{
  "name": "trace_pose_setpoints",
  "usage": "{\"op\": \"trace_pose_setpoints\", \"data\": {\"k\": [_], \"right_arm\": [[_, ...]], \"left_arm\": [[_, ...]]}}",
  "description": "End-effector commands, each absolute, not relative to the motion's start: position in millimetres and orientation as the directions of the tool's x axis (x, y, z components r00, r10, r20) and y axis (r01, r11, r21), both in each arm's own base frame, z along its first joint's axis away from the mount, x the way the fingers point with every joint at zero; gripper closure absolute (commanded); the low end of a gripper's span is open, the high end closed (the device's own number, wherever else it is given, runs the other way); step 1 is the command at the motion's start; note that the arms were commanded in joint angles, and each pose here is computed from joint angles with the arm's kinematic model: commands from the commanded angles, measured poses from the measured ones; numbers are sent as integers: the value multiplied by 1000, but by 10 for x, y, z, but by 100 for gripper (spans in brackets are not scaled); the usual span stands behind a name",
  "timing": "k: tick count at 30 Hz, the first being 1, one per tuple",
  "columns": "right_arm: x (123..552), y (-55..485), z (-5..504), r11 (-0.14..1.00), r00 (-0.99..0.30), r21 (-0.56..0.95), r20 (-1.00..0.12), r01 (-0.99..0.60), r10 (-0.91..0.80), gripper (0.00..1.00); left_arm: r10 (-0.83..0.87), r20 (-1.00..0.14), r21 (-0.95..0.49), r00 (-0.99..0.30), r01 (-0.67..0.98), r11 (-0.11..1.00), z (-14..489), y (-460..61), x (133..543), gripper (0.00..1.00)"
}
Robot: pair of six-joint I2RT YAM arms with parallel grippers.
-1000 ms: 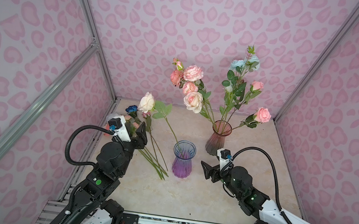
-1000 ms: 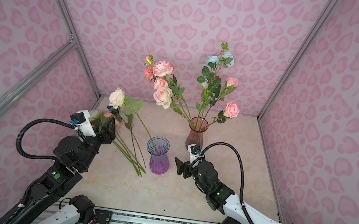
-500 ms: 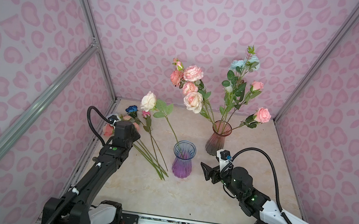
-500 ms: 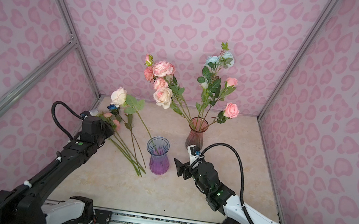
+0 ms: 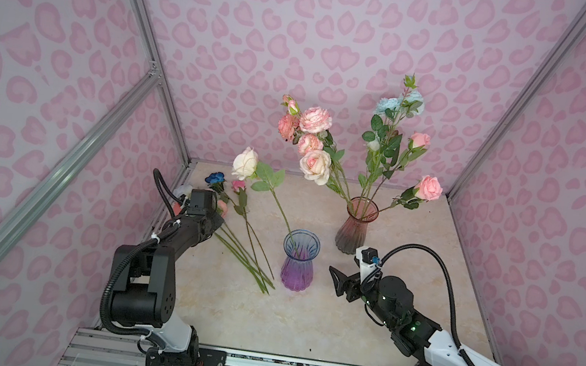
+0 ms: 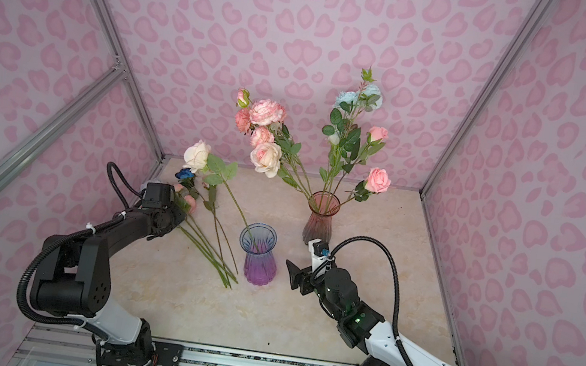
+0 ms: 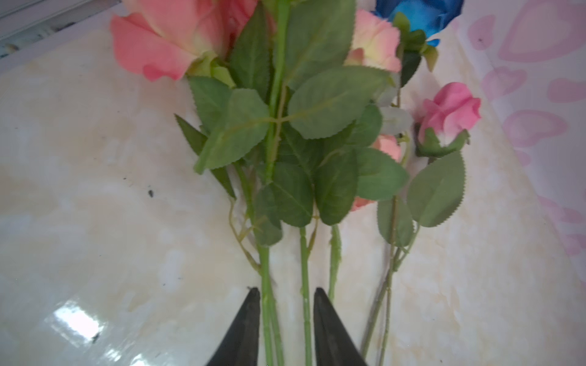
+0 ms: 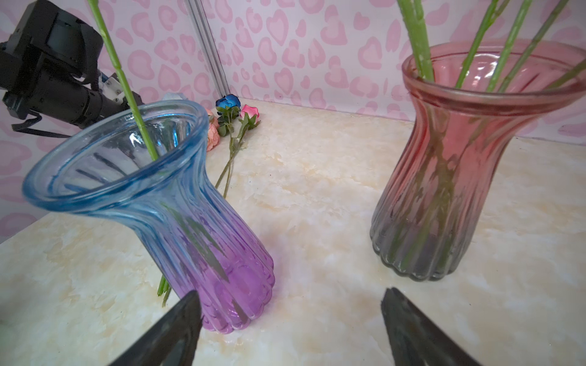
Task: Arrange flowers in a vase
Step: Pick up the flower from the flowers.
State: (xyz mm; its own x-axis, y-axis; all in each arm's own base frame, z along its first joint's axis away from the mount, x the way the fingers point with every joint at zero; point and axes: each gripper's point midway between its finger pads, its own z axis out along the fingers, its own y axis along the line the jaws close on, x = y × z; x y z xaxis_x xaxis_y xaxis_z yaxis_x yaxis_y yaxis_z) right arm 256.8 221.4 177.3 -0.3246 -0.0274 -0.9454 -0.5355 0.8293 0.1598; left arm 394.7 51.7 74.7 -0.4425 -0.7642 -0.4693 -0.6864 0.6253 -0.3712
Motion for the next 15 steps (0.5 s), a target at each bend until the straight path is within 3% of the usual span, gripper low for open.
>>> {"op": "trace_pose_setpoints", "data": {"k": [1, 15], "right_arm": [[2588, 2199, 1776, 836, -311, 155, -950, -526, -20, 10], [2626, 2263, 1684, 833, -322, 138, -945, -536, -51, 10]], "left_arm": [[-764, -463, -359, -448, -693, 625, 687, 568, 3947, 73], [-721, -452, -350, -524, -640, 684, 473, 492, 4082, 66]]}}
